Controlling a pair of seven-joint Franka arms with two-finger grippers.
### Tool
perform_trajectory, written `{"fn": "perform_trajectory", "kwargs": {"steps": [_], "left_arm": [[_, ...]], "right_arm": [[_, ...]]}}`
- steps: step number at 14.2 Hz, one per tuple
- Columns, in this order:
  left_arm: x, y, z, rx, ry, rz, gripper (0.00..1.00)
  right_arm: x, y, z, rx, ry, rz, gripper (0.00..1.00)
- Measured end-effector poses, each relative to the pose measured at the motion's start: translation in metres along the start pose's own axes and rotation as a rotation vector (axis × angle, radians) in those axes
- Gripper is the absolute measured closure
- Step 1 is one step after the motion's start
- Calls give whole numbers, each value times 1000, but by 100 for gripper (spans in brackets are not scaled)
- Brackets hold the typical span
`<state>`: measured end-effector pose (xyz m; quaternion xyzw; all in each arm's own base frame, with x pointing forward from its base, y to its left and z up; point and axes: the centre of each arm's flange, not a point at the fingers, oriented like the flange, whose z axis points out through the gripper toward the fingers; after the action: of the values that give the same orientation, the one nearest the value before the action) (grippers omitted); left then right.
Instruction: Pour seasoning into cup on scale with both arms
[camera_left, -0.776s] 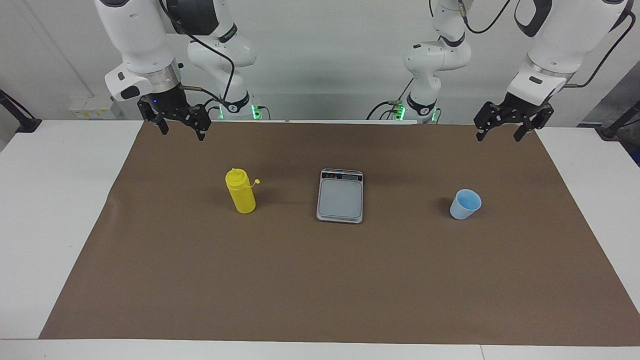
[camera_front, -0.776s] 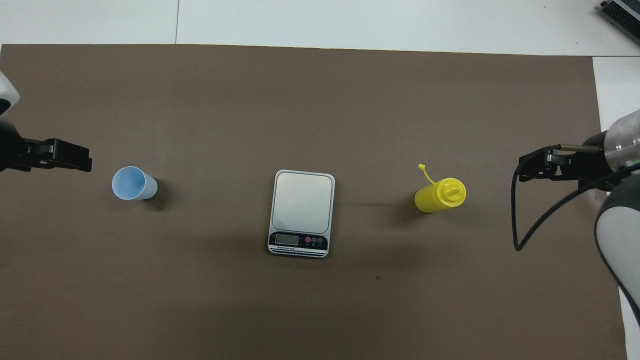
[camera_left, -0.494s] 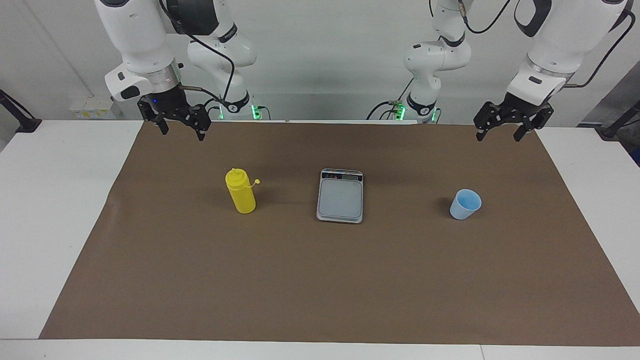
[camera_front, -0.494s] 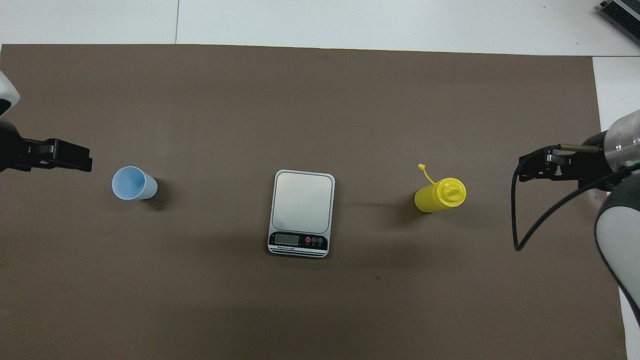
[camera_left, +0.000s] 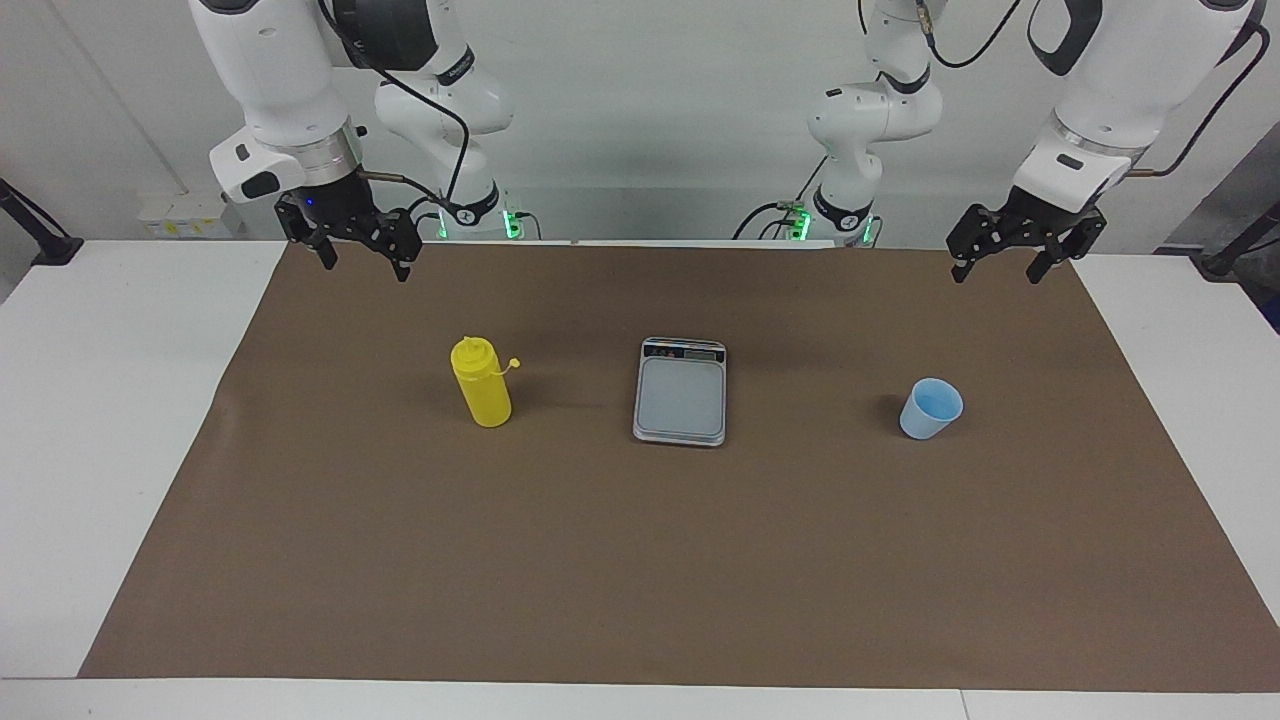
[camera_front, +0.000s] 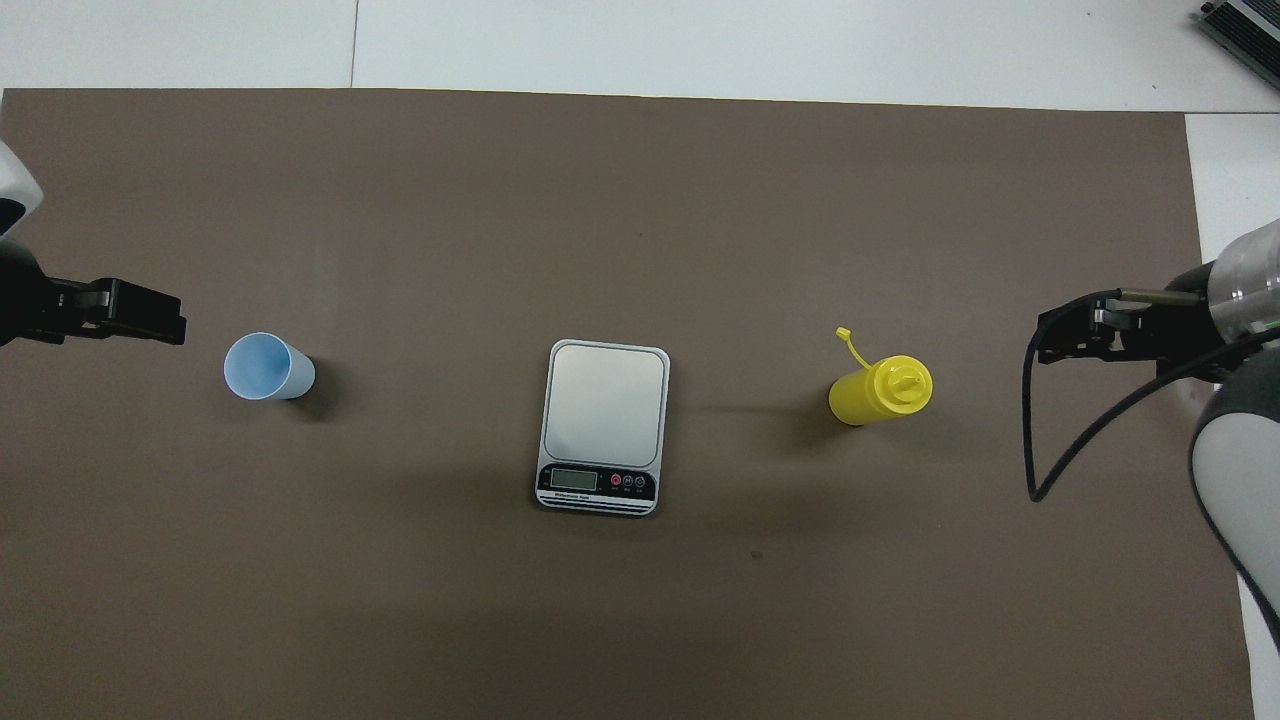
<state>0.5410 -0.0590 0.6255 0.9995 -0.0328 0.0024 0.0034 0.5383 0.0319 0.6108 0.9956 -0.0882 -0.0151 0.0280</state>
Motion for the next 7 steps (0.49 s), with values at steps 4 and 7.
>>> {"fn": "perform_trajectory", "kwargs": {"steps": [4, 7], "left_arm": [[0, 0, 10, 1, 2, -1, 0], [0, 0, 8, 1, 9, -1, 0]], "right_arm": [[0, 0, 0, 0, 0, 0, 0], [0, 0, 0, 0, 0, 0, 0]]}}
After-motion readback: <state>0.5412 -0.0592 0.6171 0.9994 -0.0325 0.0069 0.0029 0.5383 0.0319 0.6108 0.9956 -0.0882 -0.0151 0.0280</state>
